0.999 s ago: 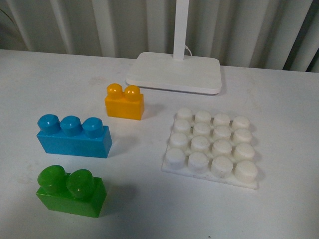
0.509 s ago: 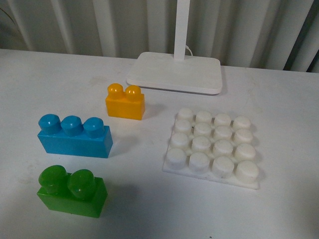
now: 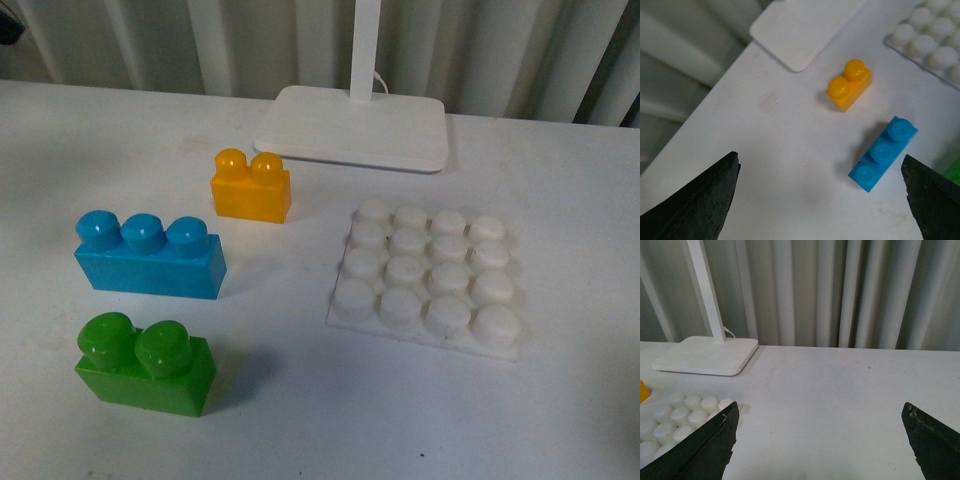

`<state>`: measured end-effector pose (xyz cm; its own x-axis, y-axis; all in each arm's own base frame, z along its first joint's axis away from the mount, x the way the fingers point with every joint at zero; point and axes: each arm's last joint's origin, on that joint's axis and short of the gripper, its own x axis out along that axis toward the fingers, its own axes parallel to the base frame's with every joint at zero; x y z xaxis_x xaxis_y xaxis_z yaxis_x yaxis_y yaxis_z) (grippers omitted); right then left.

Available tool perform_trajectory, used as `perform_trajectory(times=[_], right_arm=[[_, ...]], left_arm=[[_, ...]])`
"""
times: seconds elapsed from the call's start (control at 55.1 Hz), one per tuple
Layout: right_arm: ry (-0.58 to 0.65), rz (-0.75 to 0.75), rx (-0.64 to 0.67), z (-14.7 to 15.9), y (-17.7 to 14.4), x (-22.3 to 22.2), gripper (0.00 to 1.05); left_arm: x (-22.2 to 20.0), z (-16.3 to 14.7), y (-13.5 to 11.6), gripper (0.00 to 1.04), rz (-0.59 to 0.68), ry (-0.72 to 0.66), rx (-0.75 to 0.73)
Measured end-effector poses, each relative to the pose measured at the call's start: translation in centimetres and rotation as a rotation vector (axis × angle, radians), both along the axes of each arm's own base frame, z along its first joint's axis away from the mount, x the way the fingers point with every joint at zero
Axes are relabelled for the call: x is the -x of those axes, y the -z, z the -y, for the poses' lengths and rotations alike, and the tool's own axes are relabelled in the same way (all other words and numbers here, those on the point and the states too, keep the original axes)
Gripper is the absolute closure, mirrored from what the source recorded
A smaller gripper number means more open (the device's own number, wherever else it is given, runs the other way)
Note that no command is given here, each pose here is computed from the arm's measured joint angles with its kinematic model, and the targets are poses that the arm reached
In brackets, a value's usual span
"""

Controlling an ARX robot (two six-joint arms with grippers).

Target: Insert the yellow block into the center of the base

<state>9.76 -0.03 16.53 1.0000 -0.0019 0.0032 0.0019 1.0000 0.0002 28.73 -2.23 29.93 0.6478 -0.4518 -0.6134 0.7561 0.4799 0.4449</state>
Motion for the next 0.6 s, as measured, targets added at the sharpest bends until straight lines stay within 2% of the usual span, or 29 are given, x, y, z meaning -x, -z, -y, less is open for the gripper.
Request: perform_trajectory(times=[0.109, 0.218, 0.291, 0.436, 0.599], right_arm=[[0.0, 0.0, 0.0, 0.0, 0.0, 0.0, 0.09], [0.0, 0.0, 0.0, 0.0, 0.0, 0.0, 0.09], [0.0, 0.0, 0.0, 0.0, 0.0, 0.0, 0.09], [0.0, 0.0, 0.0, 0.0, 0.0, 0.0, 0.09], [0.0, 0.0, 0.0, 0.0, 0.0, 0.0, 0.09]], left_arm=[[-1.8, 2.1, -0.8, 0.06, -0.064, 0.15, -0.112], [-3.5, 3.8, -1.2, 0.06, -0.111, 0.23, -0.242], [-4.8, 4.8, -1.3, 0.06, -0.122, 0.262, -0.335], [-7.4, 6.5, -1.3, 0.06, -0.128, 0.3, -0.412], [-9.8, 7.7, 0.4, 0.06, -0.124, 0.312, -0.479]])
